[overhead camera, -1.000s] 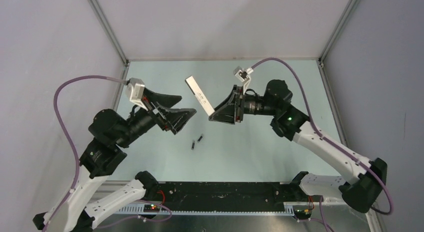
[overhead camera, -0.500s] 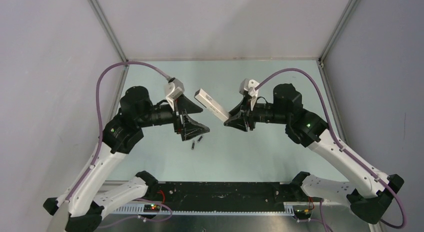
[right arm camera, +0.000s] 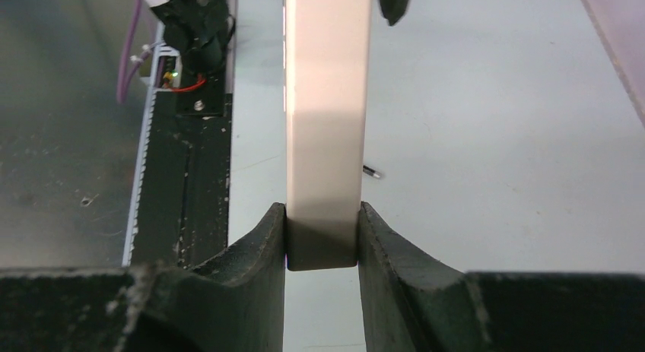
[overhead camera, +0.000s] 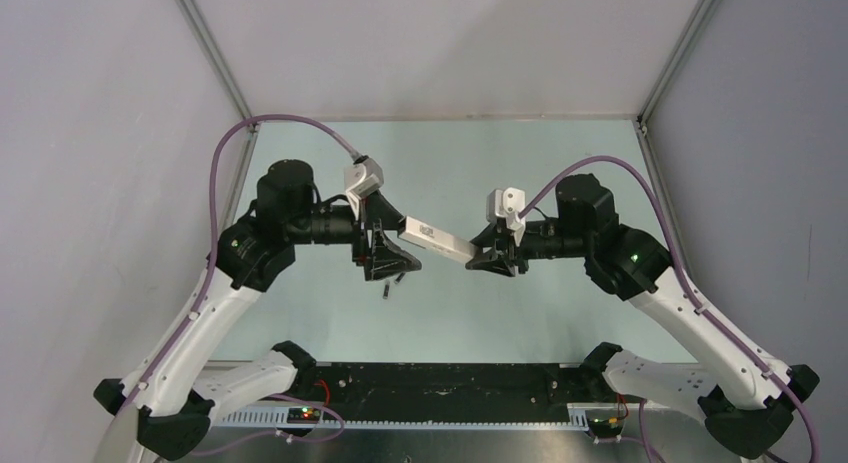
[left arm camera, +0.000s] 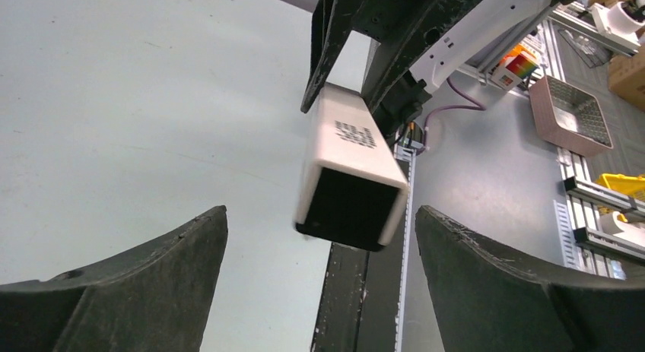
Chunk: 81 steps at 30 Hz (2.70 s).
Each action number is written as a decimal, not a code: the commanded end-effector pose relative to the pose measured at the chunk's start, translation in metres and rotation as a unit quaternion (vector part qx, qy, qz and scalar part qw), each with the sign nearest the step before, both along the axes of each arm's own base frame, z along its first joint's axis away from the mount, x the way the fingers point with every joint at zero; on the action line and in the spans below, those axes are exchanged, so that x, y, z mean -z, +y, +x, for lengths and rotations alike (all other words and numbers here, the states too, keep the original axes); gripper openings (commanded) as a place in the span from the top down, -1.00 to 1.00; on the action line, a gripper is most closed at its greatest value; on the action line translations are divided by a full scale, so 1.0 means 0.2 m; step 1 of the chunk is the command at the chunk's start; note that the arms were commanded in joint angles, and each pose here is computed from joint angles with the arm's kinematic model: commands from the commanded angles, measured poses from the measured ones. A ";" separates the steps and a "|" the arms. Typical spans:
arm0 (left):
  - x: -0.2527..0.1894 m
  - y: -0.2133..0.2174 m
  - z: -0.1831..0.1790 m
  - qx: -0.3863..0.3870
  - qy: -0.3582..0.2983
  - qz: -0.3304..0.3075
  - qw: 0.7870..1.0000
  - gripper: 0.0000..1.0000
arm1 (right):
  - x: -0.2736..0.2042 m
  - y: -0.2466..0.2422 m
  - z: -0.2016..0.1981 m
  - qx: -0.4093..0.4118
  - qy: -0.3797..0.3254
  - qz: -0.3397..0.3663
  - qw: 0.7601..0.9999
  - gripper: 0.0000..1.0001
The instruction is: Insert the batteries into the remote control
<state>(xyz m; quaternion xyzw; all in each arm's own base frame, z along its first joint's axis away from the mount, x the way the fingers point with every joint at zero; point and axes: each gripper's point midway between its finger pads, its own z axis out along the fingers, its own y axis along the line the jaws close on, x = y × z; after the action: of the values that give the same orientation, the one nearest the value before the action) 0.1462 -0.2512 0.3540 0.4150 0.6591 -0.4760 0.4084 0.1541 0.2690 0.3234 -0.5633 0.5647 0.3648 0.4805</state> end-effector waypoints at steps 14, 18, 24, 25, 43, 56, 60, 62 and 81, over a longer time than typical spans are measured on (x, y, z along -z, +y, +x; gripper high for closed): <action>-0.14 -0.01 -0.12 0.087 -0.064 -0.026 0.994 -0.94 | -0.10 0.06 -0.19 -0.109 0.028 0.041 0.993 1.00; -0.14 -0.02 -0.11 0.070 -0.064 -0.020 0.995 -0.83 | -0.11 0.09 -0.17 -0.099 0.035 0.047 0.993 1.00; -0.15 -0.02 -0.08 0.045 -0.067 -0.017 0.997 -0.88 | -0.11 0.15 -0.11 -0.066 0.023 0.047 0.996 1.00; -0.15 -0.02 -0.08 0.041 -0.068 -0.017 0.997 -0.84 | -0.11 0.15 -0.10 -0.060 0.021 0.047 0.997 1.00; -0.23 -0.02 -0.02 -0.007 -0.081 -0.039 0.996 -0.29 | -0.14 0.17 -0.07 -0.038 0.017 0.081 0.996 1.00; -0.23 -0.03 -0.15 0.071 -0.072 -0.057 0.993 -0.24 | -0.16 0.17 -0.13 -0.072 0.057 0.094 0.991 1.00; -0.24 -0.04 -0.18 0.086 -0.072 -0.059 0.992 -0.21 | -0.17 0.17 -0.15 -0.081 0.057 0.097 0.990 1.00; -0.24 -0.04 -0.18 0.087 -0.071 -0.059 0.992 -0.13 | -0.17 0.17 -0.16 -0.084 0.058 0.096 0.990 1.00; -0.21 -0.05 -0.15 0.079 -0.063 -0.052 0.994 -0.04 | -0.18 0.18 -0.14 -0.082 0.062 0.101 0.990 1.00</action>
<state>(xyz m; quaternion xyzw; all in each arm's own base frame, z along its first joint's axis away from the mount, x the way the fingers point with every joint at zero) 0.1171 -0.2590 0.3877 0.4682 0.5851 -0.5117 0.4202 0.1255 0.3048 0.3404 -0.5337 0.5320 0.4875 0.4410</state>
